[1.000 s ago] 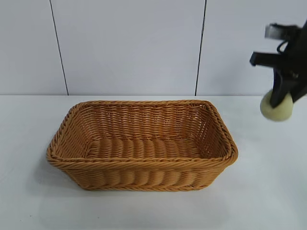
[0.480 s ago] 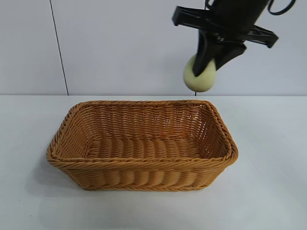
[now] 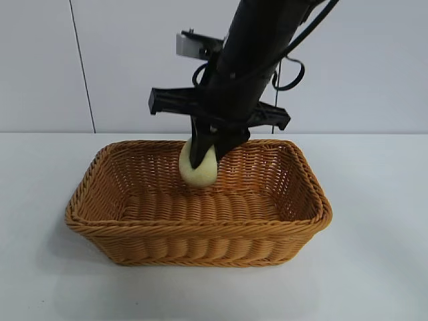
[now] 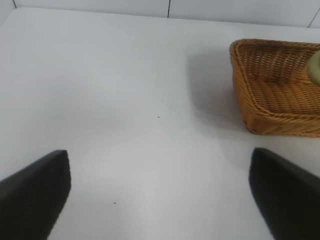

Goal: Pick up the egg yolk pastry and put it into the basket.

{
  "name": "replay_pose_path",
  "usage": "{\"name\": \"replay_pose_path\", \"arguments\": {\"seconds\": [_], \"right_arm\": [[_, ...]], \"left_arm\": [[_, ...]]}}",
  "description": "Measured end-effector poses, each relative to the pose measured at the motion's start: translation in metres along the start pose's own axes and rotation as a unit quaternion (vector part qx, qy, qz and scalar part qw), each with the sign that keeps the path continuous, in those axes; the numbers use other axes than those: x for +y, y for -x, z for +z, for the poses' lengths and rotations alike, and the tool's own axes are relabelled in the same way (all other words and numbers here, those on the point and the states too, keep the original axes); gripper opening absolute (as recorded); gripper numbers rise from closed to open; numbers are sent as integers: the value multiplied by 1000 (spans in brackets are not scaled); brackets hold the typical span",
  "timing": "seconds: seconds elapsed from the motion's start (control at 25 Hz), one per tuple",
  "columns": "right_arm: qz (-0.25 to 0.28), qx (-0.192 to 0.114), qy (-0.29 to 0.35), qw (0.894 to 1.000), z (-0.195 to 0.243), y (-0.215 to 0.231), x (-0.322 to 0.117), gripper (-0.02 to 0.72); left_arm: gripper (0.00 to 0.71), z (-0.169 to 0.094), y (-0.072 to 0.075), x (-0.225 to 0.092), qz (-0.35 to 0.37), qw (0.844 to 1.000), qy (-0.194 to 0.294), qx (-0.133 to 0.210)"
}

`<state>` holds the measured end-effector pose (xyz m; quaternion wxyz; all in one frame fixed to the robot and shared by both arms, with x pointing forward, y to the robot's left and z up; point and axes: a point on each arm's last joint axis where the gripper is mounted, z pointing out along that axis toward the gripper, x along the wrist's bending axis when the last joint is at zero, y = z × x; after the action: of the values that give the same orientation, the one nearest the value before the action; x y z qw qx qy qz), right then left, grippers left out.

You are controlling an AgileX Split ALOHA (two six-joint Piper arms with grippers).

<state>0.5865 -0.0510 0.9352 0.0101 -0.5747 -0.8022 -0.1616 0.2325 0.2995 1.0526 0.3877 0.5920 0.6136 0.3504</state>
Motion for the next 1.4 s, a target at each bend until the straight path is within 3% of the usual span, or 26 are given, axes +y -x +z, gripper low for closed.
{"name": "replay_pose_path", "arguments": {"seconds": [0.08, 0.2, 0.4, 0.52, 0.8, 1.0, 1.2, 1.4], "right_arm": [[-7, -4, -10, 1000, -5, -1, 2, 615], [-24, -18, -30, 999, -19, -3, 9, 676], [-52, -69, -27, 996, -56, -4, 29, 689], [-44, -95, -20, 994, -70, 9, 39, 693], [46, -132, -32, 990, -89, 106, 49, 695], [132, -151, -25, 979, -108, 189, 43, 695], [198, -140, -18, 970, -121, 239, 32, 695], [197, -113, -19, 974, -121, 234, 29, 695]], "left_arm": [[695, 0, 0, 0, 0, 1000, 0, 0], [695, 0, 0, 0, 0, 1000, 0, 0], [695, 0, 0, 0, 0, 1000, 0, 0], [695, 0, 0, 0, 0, 1000, 0, 0], [695, 0, 0, 0, 0, 1000, 0, 0], [695, 0, 0, 0, 0, 1000, 0, 0], [695, 0, 0, 0, 0, 1000, -1, 0], [695, 0, 0, 0, 0, 1000, -1, 0]]}}
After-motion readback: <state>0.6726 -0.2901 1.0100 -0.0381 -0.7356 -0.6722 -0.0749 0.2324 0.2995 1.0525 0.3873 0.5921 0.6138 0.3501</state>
